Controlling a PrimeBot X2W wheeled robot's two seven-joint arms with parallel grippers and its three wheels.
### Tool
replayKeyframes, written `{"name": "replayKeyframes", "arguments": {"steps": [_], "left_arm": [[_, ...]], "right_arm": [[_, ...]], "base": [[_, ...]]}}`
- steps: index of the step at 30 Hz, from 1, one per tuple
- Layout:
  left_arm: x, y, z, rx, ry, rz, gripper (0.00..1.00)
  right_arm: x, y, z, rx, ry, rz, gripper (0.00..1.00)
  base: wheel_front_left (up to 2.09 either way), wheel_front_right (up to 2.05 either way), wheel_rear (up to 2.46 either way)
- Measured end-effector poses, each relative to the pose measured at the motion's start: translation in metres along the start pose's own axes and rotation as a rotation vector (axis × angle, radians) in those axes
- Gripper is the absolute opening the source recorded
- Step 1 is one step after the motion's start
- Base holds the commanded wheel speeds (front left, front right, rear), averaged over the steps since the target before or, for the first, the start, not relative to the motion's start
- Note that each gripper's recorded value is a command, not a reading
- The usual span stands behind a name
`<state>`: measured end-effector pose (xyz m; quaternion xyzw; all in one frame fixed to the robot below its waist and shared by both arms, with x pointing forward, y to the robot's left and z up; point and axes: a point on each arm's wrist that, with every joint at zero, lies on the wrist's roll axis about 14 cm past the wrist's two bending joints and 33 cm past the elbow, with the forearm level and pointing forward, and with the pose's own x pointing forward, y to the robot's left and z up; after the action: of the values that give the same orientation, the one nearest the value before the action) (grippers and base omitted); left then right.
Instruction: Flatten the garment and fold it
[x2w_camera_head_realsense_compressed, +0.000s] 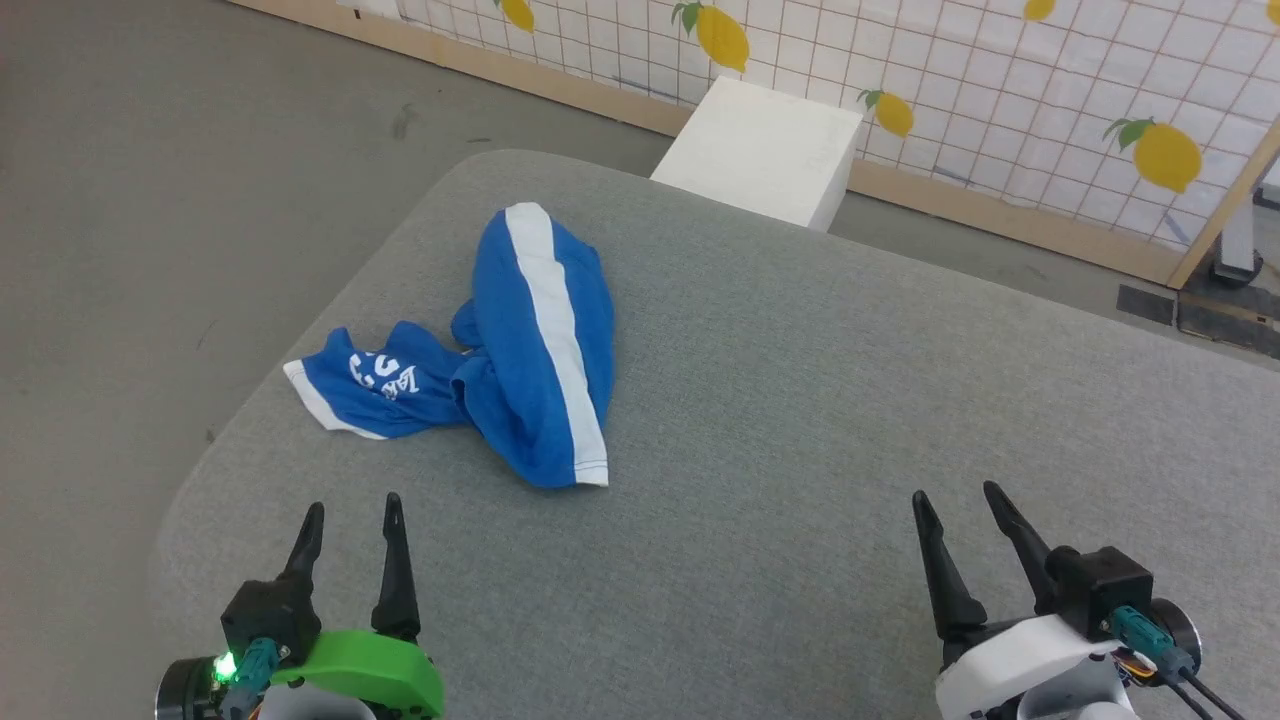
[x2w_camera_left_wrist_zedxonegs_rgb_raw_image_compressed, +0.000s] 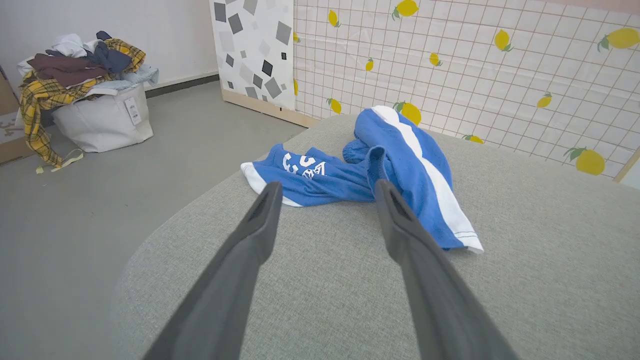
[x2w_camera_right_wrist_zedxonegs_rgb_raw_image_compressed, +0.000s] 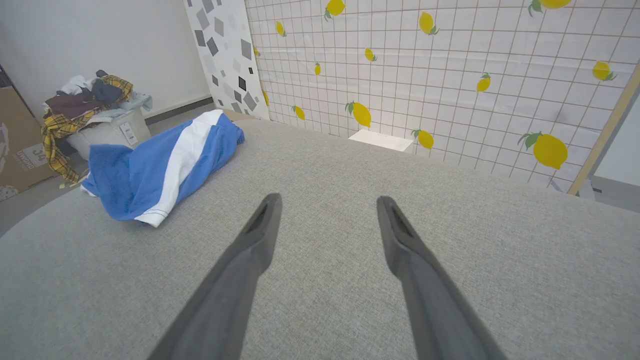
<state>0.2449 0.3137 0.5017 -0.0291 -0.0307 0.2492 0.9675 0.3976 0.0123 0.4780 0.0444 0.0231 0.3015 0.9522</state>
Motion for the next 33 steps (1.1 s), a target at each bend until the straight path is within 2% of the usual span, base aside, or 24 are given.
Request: {"name": "replayKeyframes", "arguments": {"steps": [13, 26, 29, 33], "left_arm": [[-0.011, 0.015, -0.002, 0.000, -0.005, 0.045, 1.00], [-0.008, 0.011, -0.008, -0.006, 0.015, 0.028, 1.00], [0.005, 0.008, -0.003, -0.012, 0.001, 0.001, 1.00], [0.044, 0.003, 0.016, -0.035, -0.034, -0.043, 1.00]], "right_arm": [[0.006, 0.014, -0.004, 0.011, -0.001, 0.042, 1.00], [0.005, 0.008, -0.009, 0.021, 0.009, 0.026, 1.00], [0.006, 0.006, -0.011, 0.026, 0.012, 0.022, 1.00], [0.010, -0.001, -0.011, 0.020, 0.009, 0.007, 1.00]], "base": [[0.00, 0.00, 0.00], [0.00, 0.00, 0.00], [0.00, 0.00, 0.00], [0.00, 0.00, 0.00]]}}
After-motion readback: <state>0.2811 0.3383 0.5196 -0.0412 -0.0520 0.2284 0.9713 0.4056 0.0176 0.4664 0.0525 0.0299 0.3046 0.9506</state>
